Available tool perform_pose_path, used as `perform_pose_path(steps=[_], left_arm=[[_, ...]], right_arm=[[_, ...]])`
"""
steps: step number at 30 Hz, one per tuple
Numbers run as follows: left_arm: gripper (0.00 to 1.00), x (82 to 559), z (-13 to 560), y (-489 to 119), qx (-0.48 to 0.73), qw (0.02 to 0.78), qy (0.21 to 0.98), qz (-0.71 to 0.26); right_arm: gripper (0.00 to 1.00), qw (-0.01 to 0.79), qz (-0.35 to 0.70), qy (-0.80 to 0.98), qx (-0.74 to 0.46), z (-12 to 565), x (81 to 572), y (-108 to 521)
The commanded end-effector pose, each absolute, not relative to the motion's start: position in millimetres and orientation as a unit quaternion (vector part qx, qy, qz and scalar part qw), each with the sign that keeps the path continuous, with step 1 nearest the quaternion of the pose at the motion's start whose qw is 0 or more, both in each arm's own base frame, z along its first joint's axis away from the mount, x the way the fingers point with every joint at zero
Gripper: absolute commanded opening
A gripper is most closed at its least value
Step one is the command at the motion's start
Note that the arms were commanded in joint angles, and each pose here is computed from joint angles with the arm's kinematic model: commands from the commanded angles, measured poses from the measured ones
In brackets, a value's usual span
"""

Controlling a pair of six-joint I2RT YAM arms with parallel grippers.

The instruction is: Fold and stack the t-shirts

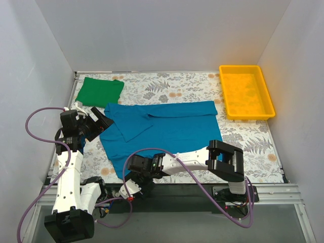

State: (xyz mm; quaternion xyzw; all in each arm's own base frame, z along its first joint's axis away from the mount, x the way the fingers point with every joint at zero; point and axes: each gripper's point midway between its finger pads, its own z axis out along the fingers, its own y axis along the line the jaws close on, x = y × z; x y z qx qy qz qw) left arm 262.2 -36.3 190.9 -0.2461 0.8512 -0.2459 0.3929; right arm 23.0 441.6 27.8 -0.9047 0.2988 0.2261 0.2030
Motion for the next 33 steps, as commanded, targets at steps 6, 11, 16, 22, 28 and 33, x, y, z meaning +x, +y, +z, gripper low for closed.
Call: perform_pose_path(steps=[6, 11, 16, 22, 28, 33], left_arm=[[0.85, 262, 195, -37, -0.244, 0.402, 0.847, -0.249], [0.85, 263, 194, -33, -0.255, 0.404, 0.845, -0.239], [0.85, 262, 195, -32, -0.258, 0.405, 0.845, -0.236], [0.85, 262, 196, -30, -0.26, 0.407, 0.844, -0.232], [0.85, 262, 199, -28, -0.261, 0.411, 0.844, -0.225], [0.85, 264, 208, -25, -0.26, 0.418, 0.842, -0.219]], right_arm=[[0.78, 0.193, 0.233, 0.296, -0.906, 25, 15, 446], [0.78, 0.188, 0.233, 0.295, -0.907, 22, 12, 448], [0.77, 0.187, 0.231, 0.298, -0.907, 21, 13, 451], [0.75, 0.209, 0.228, 0.303, -0.902, 35, 19, 459], [0.74, 0.233, 0.237, 0.312, -0.89, 58, 26, 469], [0.72, 0.247, 0.234, 0.336, -0.879, 64, 42, 478]])
